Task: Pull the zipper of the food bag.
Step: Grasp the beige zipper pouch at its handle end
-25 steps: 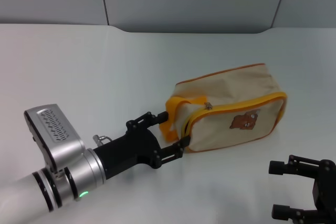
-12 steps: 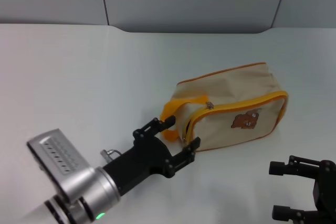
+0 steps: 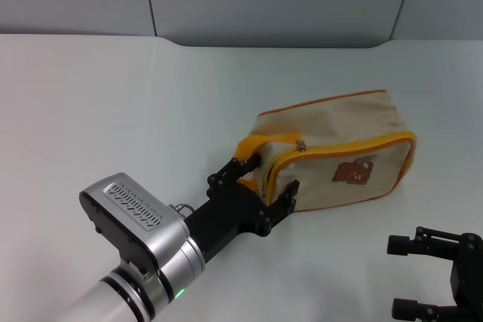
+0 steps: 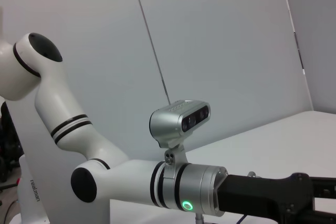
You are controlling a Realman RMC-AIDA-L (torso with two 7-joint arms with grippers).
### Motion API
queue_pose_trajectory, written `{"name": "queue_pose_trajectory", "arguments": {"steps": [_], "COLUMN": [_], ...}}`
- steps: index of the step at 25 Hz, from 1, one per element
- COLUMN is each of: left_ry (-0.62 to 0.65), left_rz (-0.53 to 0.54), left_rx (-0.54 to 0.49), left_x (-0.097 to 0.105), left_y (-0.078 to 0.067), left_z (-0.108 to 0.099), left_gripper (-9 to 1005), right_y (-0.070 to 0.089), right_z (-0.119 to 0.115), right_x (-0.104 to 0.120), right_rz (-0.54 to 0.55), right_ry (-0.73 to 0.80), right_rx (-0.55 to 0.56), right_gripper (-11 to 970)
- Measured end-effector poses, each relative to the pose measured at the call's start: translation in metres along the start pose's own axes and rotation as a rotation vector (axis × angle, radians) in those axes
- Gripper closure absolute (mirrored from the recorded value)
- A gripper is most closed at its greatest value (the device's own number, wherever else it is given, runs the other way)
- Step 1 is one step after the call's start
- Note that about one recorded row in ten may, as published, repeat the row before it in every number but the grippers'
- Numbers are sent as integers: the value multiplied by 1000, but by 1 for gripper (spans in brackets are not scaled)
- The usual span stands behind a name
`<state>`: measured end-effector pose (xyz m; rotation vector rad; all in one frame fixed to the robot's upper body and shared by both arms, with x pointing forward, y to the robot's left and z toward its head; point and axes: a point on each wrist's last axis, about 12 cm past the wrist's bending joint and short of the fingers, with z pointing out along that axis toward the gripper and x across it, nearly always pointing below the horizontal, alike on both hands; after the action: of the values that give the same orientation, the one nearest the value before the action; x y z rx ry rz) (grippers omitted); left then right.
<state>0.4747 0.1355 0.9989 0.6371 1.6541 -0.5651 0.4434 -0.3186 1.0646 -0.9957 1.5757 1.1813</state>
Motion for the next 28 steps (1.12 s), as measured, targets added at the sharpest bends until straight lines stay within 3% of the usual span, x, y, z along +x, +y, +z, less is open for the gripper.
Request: {"name": "queue_pose_trajectory", "arguments": {"steps": [9, 15, 22, 28], "left_ry": [-12, 0, -10, -99], "left_rz": [32, 38, 55, 85], "left_rx": [47, 64, 72, 106], "left_x": [-3, -3, -4, -8], "left_y": [-4, -4, -3, -2], "left_z": [3, 5, 5, -6], "left_gripper": [268, 442, 745, 793], "right_y": [0, -1, -2, -1], "right_z": [0, 1, 2, 2], "right_x": [1, 0, -1, 0], "right_rz": [1, -1, -2, 1], "right_ry": [2, 2, 1, -2], "right_rx": [5, 3, -1, -3], "right_gripper": [131, 131, 131, 131]}}
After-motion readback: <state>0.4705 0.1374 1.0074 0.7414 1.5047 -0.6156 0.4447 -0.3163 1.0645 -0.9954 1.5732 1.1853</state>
